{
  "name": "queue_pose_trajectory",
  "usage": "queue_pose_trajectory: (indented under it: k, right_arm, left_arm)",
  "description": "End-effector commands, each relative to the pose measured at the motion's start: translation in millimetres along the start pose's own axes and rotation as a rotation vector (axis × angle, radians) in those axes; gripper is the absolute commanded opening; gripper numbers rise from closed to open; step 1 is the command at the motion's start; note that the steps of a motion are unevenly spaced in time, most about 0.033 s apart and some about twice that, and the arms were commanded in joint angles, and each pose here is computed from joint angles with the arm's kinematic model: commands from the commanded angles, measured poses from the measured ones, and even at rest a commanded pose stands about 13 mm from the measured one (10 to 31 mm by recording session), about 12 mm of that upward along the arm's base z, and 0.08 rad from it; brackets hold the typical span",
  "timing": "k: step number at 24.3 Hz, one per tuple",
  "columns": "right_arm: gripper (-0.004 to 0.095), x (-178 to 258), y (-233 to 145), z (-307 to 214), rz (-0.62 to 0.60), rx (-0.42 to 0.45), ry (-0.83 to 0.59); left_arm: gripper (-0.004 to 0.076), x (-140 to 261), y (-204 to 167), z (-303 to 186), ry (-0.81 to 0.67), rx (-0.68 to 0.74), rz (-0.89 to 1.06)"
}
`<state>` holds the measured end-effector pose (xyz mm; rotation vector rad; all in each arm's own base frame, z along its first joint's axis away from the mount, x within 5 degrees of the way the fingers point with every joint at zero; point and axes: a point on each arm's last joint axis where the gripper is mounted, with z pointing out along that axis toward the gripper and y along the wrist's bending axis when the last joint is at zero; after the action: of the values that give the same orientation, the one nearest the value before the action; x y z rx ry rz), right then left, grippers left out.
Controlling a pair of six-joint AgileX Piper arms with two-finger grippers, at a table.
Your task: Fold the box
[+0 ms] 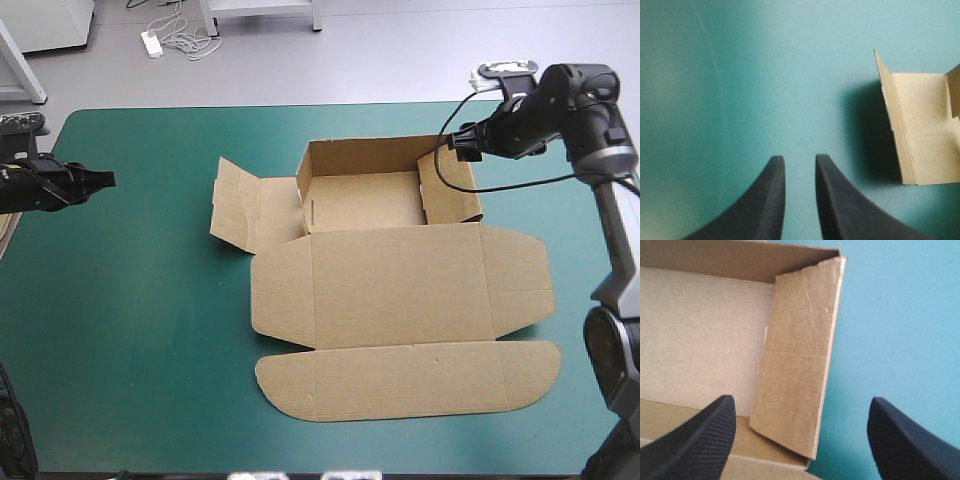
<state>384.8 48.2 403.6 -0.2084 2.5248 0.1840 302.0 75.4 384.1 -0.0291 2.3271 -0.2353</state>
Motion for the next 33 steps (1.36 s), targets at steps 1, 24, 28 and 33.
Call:
queue_pose_trajectory:
  k: [1,24,28,33]
  right_arm:
    - [0.0637,2,10,-75,-0.041,0.006,-0.174]
    - [0.0608,35,3,-34,-0.036,0.031,-0.124]
    - [0.0608,11,-1,2,-0.03,0.015,-0.05]
    - [0.0607,-1,-3,51,-0.047,0.032,0.074]
  left_arm:
    - [0.016,-12,-9,-19,-0.106,-0.007,0.004]
    - [0.0158,-8,-69,-7,-0.027,-0.281,0.229]
    - [0.0158,-8,-68,-7,-0.017,-0.285,0.231]
    - [0.0158,-7,-67,-8,-0.005,-0.289,0.229]
